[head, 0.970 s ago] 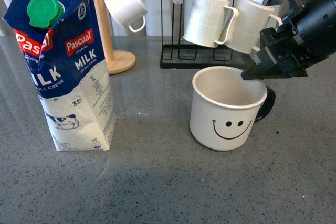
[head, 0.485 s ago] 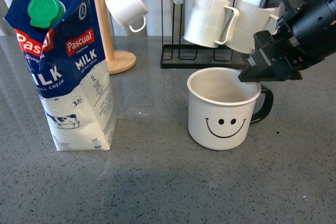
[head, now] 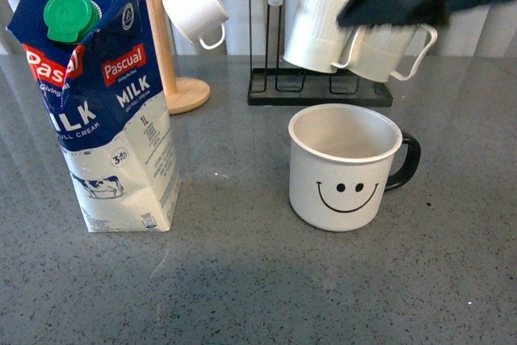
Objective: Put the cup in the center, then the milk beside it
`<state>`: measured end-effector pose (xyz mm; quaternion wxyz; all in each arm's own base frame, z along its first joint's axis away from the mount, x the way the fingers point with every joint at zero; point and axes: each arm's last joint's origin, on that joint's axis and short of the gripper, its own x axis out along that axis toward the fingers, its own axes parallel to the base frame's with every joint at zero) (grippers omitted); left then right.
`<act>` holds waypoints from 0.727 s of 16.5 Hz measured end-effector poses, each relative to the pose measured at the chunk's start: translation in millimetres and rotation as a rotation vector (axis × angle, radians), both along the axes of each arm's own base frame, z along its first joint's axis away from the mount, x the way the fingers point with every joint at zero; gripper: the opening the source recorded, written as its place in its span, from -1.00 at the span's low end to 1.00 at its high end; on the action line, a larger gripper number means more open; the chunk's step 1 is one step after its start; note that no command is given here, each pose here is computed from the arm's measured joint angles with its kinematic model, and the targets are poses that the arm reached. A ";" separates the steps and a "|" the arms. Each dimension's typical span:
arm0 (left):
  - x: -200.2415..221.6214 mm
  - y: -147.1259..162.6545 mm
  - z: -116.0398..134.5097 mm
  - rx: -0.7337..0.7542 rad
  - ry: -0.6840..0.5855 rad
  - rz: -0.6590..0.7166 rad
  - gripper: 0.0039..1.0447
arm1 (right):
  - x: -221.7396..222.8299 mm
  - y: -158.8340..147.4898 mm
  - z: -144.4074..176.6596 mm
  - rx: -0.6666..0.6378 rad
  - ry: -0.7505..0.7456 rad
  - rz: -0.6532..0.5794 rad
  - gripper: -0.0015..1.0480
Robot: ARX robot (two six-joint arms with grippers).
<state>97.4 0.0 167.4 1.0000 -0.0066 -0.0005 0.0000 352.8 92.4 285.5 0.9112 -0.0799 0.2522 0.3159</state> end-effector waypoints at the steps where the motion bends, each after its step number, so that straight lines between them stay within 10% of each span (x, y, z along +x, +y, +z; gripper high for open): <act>1: 0.0 0.0 0.0 0.000 0.000 0.000 0.88 | -13.5 -6.7 18.1 0.034 -0.096 -0.051 0.85; 7: 0.0 0.0 0.0 0.000 0.000 0.000 0.88 | -134.6 -71.0 39.9 0.291 -0.472 -0.417 0.86; 12: 0.0 0.0 0.0 0.000 0.000 0.000 0.88 | -215.2 -93.8 -52.3 0.170 -0.502 -0.676 -0.17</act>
